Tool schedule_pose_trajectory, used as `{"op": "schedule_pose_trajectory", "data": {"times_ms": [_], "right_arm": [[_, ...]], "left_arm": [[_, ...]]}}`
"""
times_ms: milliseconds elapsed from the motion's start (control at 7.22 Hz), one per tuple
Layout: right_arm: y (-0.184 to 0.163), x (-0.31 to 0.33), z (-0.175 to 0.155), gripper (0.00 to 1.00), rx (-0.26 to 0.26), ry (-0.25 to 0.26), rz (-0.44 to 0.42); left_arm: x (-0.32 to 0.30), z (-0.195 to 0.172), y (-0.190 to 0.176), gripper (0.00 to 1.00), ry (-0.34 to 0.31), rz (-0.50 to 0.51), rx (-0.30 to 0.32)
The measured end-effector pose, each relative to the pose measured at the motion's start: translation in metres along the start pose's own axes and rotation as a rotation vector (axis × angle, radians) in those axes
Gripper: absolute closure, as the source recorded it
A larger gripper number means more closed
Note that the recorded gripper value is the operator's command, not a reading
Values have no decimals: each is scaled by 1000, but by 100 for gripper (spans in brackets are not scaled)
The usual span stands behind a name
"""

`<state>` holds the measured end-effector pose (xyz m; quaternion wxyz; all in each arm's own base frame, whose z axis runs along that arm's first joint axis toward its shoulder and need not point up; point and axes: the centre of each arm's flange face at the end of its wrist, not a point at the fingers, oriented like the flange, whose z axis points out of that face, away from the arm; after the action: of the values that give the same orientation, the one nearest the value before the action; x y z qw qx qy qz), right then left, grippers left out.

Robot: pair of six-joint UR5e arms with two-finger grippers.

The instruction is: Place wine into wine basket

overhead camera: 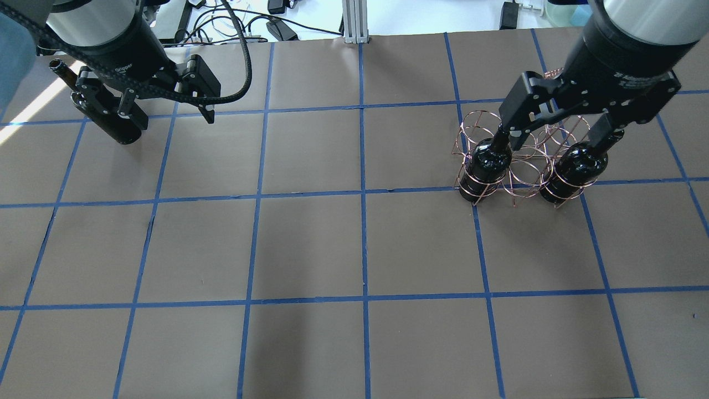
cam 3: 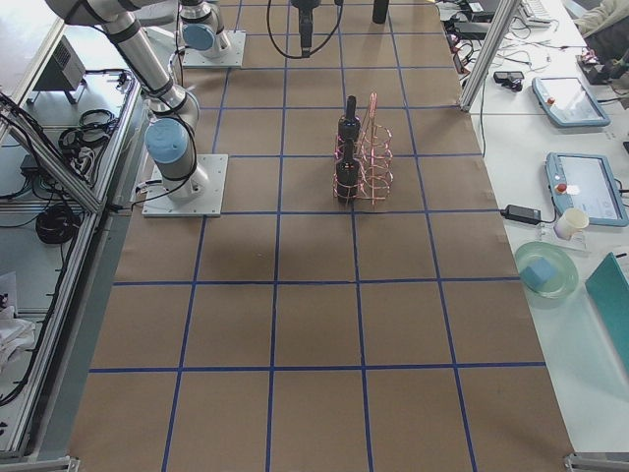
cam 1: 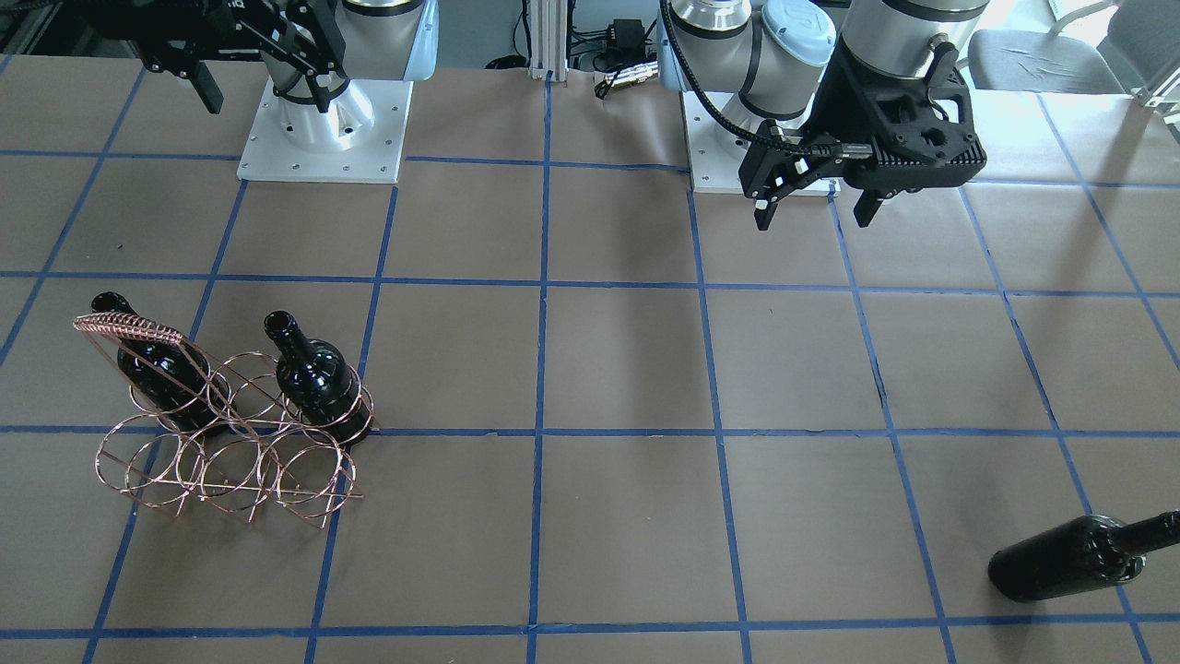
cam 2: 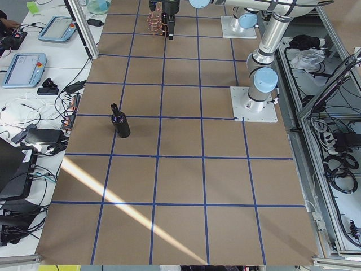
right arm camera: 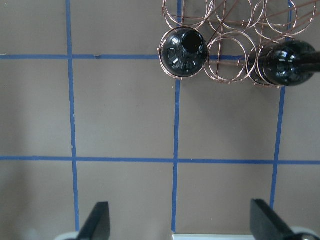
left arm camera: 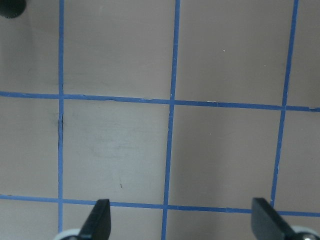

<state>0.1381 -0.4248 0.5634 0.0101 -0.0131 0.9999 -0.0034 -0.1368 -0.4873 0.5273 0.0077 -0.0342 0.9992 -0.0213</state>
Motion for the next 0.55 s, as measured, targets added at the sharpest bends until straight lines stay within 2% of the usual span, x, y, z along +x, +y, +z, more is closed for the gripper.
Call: {"op": "schedule_pose_trajectory", "data": {"times_ms": [277,554], "right_arm": [[-40,5,15,0,16,20,-6],[-50,8,22,0,6,55,-11]], "left_arm": [[0,0,0,0,0,0,0],[-5,-1,-1,0,-26,6,3]]}}
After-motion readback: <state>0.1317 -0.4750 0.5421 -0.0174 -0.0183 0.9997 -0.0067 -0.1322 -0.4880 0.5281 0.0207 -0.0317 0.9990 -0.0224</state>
